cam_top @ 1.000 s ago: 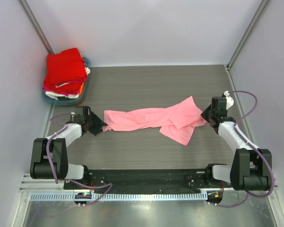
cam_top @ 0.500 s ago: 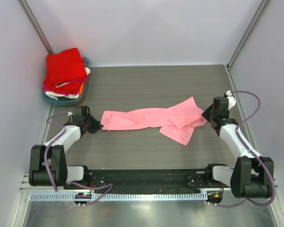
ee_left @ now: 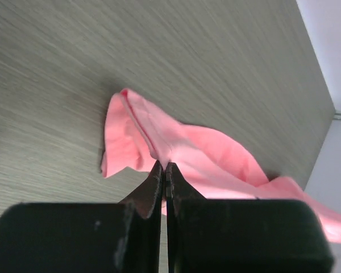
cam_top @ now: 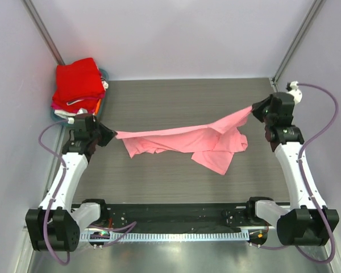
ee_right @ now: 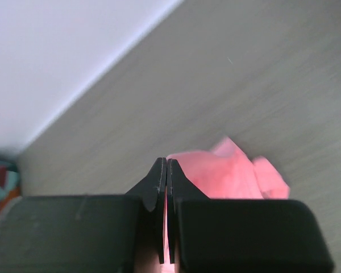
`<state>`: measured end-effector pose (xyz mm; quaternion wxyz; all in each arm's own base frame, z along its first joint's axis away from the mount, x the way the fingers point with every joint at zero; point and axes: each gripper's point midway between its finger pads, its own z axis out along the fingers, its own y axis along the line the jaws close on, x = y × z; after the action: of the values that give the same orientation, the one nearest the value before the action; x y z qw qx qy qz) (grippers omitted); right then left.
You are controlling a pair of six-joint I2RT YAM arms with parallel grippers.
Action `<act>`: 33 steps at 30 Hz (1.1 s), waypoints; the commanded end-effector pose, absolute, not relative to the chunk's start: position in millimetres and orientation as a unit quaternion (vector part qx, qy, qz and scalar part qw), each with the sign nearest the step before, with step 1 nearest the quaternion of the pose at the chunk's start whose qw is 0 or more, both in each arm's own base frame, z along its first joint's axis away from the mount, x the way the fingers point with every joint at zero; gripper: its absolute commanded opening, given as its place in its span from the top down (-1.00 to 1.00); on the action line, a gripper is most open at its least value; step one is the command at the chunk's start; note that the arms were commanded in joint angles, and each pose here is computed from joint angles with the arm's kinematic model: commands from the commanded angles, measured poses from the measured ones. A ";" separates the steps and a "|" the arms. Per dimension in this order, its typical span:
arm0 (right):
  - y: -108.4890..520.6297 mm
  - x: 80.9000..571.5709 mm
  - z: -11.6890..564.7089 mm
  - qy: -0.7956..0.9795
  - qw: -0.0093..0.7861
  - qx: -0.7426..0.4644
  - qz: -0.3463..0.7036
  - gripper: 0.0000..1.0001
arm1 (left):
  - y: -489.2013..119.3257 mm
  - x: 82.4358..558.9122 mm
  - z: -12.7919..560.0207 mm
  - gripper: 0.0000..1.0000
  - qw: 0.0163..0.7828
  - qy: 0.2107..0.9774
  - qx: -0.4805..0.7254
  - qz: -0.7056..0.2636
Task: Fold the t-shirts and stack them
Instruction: Flatten the tshirt out
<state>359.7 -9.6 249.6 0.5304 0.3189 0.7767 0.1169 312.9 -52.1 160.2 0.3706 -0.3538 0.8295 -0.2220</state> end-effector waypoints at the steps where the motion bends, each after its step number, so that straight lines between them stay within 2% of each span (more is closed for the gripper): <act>1: -7.1 374.6 338.1 0.726 0.595 0.306 0.158 0.98 | -51.2 333.2 208.0 0.99 0.397 0.817 -0.346 -0.234; 2: -4.7 379.2 349.5 0.723 0.598 0.302 0.168 0.98 | -42.5 342.5 215.7 0.99 0.399 0.812 -0.357 -0.233; 3: -1.7 379.5 386.7 0.702 0.625 0.289 0.185 0.98 | -41.9 348.9 229.8 0.99 0.407 0.807 -0.355 -0.239; 6: 6.0 368.3 456.5 0.659 0.671 0.260 0.218 0.97 | -36.4 364.7 303.3 0.99 0.459 0.780 -0.340 -0.257; 7: 6.5 362.8 473.5 0.646 0.684 0.254 0.222 0.98 | -34.6 365.9 344.2 0.99 0.492 0.760 -0.329 -0.267; 8: 13.4 346.9 506.2 0.626 0.707 0.229 0.239 0.98 | -32.7 364.6 364.9 1.00 0.510 0.749 -0.325 -0.271; 11: 16.1 311.4 551.2 0.586 0.746 0.202 0.245 0.98 | -34.7 351.3 436.3 0.99 0.572 0.703 -0.297 -0.300; 15: 17.3 212.6 614.5 0.490 0.820 0.162 0.246 0.98 | -42.9 296.1 515.0 1.00 0.649 0.634 -0.249 -0.340; 18: 16.1 162.8 629.2 0.444 0.851 0.145 0.238 0.98 | -38.9 259.9 539.8 1.00 0.679 0.600 -0.250 -0.341; 19: 17.6 125.4 639.1 0.409 0.871 0.132 0.239 0.98 | -35.4 235.9 551.3 0.99 0.697 0.580 -0.252 -0.338; 22: 11.8 69.9 649.9 0.355 0.897 0.131 0.227 0.98 | -35.0 192.1 572.5 0.99 0.722 0.544 -0.246 -0.348; 26: 4.9 11.2 672.5 0.298 0.922 0.131 0.209 0.98 | -32.9 156.7 594.7 1.00 0.741 0.518 -0.246 -0.350; 30: 1.5 9.7 686.7 0.296 0.921 0.137 0.213 0.98 | -32.9 153.5 600.6 0.99 0.736 0.522 -0.252 -0.351; 33: 0.7 40.4 683.3 0.322 0.910 0.148 0.216 0.98 | -33.0 169.1 592.8 1.00 0.724 0.535 -0.258 -0.350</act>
<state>-53.7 10.5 692.2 0.9374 0.1081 0.2344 0.2339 122.5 -39.8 621.6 0.7624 -0.2157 0.4862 -0.3685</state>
